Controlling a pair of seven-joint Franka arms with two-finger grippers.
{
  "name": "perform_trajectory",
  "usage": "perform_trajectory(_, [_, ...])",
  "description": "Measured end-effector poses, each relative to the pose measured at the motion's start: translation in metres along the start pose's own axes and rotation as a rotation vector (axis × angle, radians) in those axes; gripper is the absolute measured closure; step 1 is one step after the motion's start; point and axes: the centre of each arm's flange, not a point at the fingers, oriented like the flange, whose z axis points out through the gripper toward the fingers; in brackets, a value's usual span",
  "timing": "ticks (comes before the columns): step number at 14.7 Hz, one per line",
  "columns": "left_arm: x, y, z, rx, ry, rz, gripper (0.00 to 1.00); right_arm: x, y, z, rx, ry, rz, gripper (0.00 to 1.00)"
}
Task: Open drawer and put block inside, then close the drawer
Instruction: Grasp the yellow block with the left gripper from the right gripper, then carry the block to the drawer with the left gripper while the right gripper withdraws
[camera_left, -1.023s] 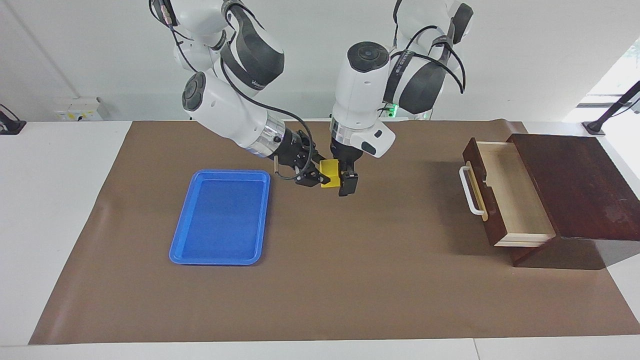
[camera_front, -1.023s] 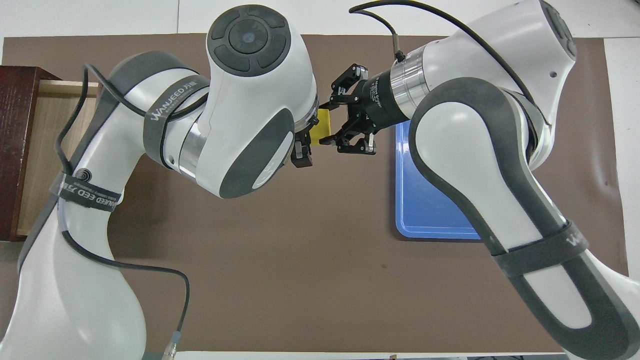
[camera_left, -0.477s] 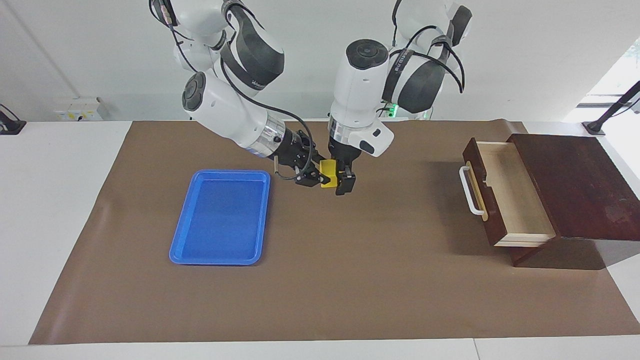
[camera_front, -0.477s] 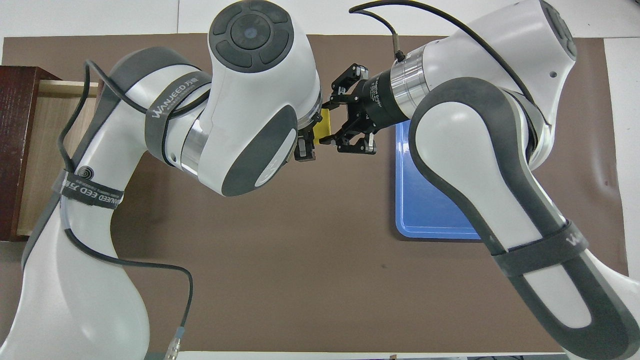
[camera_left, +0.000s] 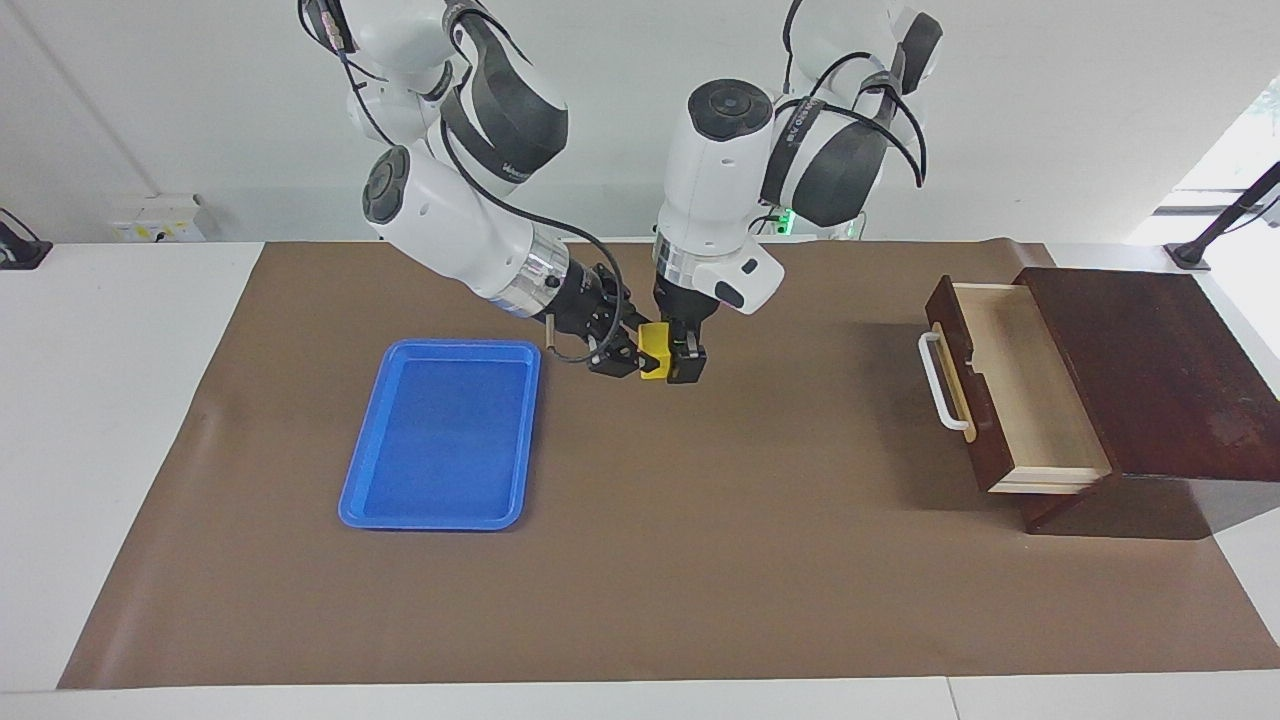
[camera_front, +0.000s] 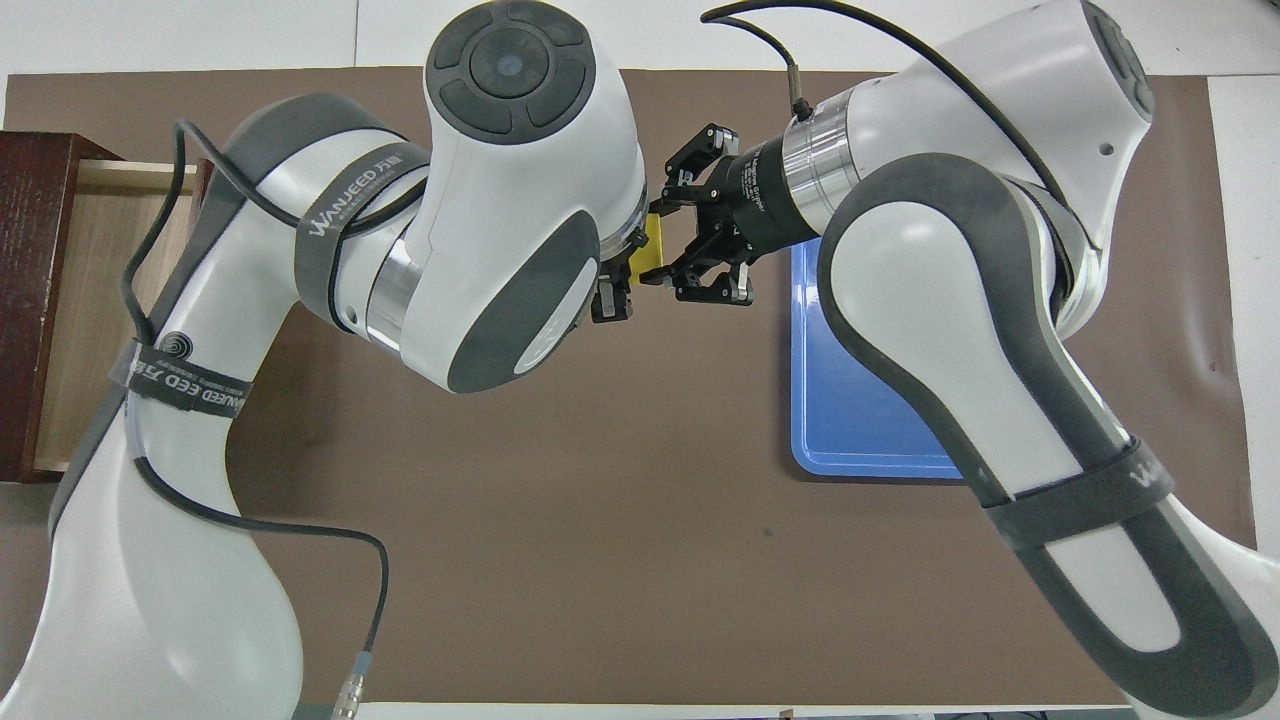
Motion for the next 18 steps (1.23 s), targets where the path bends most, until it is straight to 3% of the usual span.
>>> perform_trajectory(5, [0.0, 0.0, 0.0, 0.0, 0.0, 0.0, 0.43, 0.0, 0.0, 0.0, 0.0, 0.0, 0.001, 0.45])
perform_trajectory(6, [0.0, 0.0, 0.0, -0.002, -0.002, -0.003, 0.43, 0.0, 0.0, 0.0, 0.001, -0.002, 0.011, 0.41])
perform_trajectory(10, [0.004, 0.004, 0.0, -0.006, 0.002, -0.016, 0.43, 0.0, -0.001, -0.002, 0.005, -0.002, 0.047, 0.01])
perform_trajectory(15, [0.012, 0.006, 0.003, 0.019, 0.03, 0.045, 0.43, 0.009, -0.006, -0.011, 0.021, 0.0, 0.061, 0.0])
perform_trajectory(18, [0.04, 0.019, 0.005, 0.051, 0.074, 0.092, 0.43, 0.043, -0.019, -0.042, 0.06, 0.024, 0.062, 0.0])
